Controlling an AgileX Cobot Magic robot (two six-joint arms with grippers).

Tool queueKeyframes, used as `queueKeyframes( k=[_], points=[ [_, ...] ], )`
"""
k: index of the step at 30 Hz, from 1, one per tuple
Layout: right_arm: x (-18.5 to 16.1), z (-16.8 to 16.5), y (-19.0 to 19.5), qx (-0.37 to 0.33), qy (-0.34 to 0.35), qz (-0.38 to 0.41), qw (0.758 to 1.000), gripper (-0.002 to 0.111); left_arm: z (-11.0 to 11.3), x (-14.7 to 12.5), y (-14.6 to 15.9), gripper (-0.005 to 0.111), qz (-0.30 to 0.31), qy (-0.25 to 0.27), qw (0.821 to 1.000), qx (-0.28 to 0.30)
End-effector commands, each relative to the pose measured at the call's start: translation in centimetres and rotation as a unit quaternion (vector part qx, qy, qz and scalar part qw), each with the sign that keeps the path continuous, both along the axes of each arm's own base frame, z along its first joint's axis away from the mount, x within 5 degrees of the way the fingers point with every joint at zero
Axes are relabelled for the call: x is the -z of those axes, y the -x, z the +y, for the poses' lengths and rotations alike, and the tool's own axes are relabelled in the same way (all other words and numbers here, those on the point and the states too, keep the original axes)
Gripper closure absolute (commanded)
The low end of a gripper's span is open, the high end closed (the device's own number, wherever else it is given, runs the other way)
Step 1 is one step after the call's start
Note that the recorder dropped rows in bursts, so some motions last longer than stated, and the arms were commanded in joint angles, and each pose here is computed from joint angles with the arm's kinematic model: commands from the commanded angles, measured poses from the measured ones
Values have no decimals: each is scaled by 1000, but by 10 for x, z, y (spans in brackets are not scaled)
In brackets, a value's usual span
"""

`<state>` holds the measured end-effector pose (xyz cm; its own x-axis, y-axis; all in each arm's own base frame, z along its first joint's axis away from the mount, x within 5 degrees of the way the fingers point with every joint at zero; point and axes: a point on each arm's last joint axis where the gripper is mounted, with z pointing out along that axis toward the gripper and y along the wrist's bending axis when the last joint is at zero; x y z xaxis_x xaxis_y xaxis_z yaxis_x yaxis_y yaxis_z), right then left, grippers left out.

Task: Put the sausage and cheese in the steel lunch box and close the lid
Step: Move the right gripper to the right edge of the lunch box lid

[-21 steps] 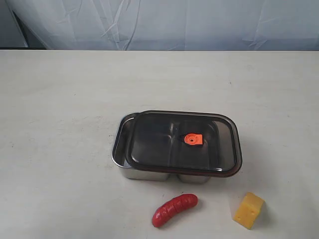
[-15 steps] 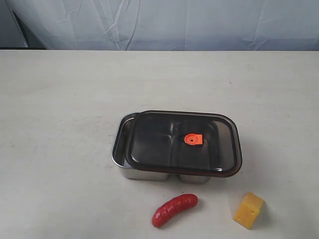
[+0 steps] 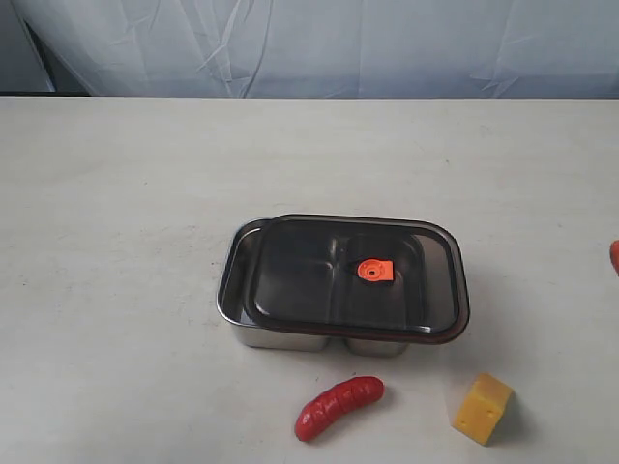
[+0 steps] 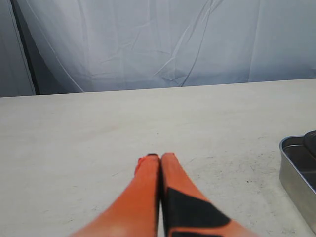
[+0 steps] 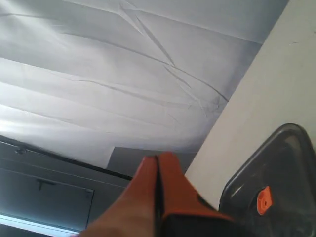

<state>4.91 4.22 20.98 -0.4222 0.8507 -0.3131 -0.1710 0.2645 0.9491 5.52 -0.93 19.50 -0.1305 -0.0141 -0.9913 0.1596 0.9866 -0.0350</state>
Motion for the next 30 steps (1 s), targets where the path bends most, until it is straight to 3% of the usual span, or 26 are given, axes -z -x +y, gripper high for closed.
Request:
queueKeyframes(
  k=[1, 6, 9, 17, 24, 30],
  points=[
    [2, 1, -13, -12, 49, 49, 997, 109, 0, 1, 0, 106, -4, -1, 1000, -1],
    [-30, 7, -49, -83, 171, 87, 978, 109, 0, 1, 0, 106, -4, -1, 1000, -1],
    [-21, 12, -65, -139, 196, 135, 961, 109, 0, 1, 0, 106, -4, -1, 1000, -1],
    [3, 24, -93, -249, 166, 146, 943, 109, 0, 1, 0, 106, -4, -1, 1000, -1],
    [29, 24, -112, -260, 160, 179, 935, 108, 0, 1, 0, 106, -4, -1, 1000, -1],
    [44, 23, -122, -253, 160, 195, 934, 77, 0, 1, 0, 106, -4, -1, 1000, -1]
  ],
)
